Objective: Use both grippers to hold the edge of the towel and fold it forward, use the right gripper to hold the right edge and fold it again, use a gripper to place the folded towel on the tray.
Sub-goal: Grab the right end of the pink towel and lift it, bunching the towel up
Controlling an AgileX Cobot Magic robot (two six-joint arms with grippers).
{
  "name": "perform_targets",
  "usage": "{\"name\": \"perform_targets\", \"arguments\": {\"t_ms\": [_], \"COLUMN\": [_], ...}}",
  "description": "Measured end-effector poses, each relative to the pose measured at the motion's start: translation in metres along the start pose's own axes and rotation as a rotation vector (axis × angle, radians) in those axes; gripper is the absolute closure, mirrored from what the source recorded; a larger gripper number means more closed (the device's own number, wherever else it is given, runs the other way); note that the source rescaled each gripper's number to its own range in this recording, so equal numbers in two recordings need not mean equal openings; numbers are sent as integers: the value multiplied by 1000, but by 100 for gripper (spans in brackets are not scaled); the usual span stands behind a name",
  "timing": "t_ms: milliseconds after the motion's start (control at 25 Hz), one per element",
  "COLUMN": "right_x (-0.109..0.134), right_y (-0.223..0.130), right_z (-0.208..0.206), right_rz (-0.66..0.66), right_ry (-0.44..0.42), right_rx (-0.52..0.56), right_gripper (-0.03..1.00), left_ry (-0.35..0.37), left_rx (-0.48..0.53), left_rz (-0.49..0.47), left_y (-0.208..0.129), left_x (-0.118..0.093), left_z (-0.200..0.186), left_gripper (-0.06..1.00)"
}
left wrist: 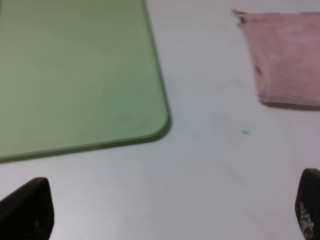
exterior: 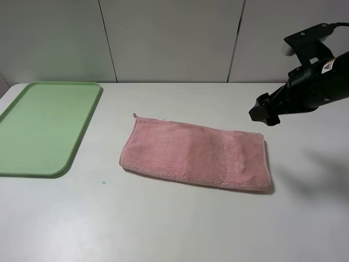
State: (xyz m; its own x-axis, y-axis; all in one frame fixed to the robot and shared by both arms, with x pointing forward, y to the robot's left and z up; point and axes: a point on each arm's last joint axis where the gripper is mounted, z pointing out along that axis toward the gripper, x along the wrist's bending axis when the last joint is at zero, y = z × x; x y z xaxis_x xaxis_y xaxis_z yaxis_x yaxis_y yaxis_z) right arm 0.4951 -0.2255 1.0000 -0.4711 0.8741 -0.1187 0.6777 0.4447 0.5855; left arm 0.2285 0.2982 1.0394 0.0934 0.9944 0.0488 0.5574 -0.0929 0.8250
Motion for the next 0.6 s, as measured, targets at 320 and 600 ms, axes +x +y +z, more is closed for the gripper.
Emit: {"name": "perform_targets", "arguments": {"t_ms": [320,600], "right_x": [0,0], "right_y": [0,1], "right_z": [0,0], "right_rz": [3,4], "right_ry": [-1,0], "right_rx": [-5,-6], "right_gripper": [-3,-3], "left_ry": [16,-39], "left_rx": [1,-4], "left_rz": [-22,39], "left_y": [0,0], "left_x": [1,-4], "left_z": [0,0], "left_gripper": [0,3]}}
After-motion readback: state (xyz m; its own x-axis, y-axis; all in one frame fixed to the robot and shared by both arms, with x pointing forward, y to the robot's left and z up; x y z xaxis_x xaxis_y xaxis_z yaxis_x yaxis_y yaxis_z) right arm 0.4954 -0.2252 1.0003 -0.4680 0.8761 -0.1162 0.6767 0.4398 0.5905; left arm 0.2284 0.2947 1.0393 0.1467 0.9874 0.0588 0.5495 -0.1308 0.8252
